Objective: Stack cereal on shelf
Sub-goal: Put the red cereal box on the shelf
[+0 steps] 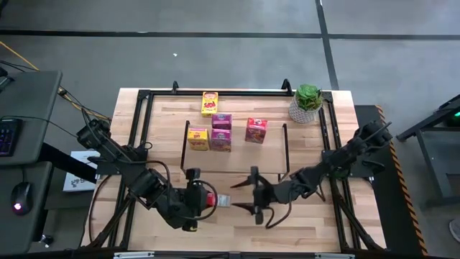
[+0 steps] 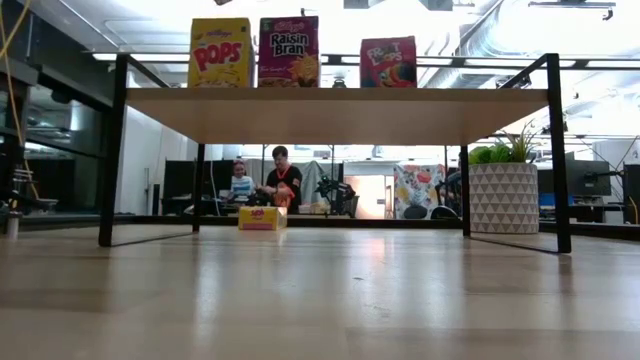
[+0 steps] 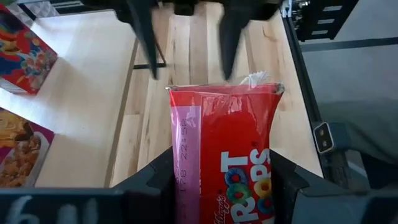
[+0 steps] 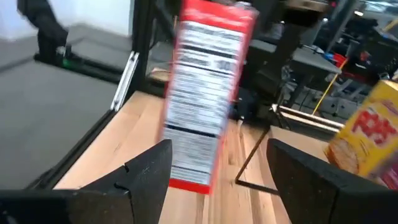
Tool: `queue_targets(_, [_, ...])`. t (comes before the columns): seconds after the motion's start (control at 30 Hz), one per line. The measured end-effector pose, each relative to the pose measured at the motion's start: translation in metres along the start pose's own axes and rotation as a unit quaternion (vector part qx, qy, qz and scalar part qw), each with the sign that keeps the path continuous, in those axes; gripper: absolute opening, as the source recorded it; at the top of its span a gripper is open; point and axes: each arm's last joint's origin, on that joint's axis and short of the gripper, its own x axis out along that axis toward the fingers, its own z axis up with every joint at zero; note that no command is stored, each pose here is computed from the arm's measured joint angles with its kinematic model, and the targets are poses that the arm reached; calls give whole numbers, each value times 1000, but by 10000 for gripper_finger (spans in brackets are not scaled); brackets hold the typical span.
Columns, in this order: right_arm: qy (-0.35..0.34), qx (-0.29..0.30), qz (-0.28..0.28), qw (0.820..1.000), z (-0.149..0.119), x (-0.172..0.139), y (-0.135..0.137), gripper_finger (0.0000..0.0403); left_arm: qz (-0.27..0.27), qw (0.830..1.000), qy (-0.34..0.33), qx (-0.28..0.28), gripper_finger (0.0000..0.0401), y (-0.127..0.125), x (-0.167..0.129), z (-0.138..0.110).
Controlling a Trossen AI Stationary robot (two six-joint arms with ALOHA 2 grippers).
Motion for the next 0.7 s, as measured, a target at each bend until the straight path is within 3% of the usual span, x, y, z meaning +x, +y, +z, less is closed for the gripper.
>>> queue_targets(0.1, [22,-15,12,1000,8,5,3,256,3,1000,0,1,143,0,0,0])
queue_targets(0.4, [33,46,3,998,14,9,-1,256,40,999,-18,10,143,2,0,1])
queue_targets(0.7, [36,77,1,996,12,14,-13,256,40,998,-47,24,143,1,1,8])
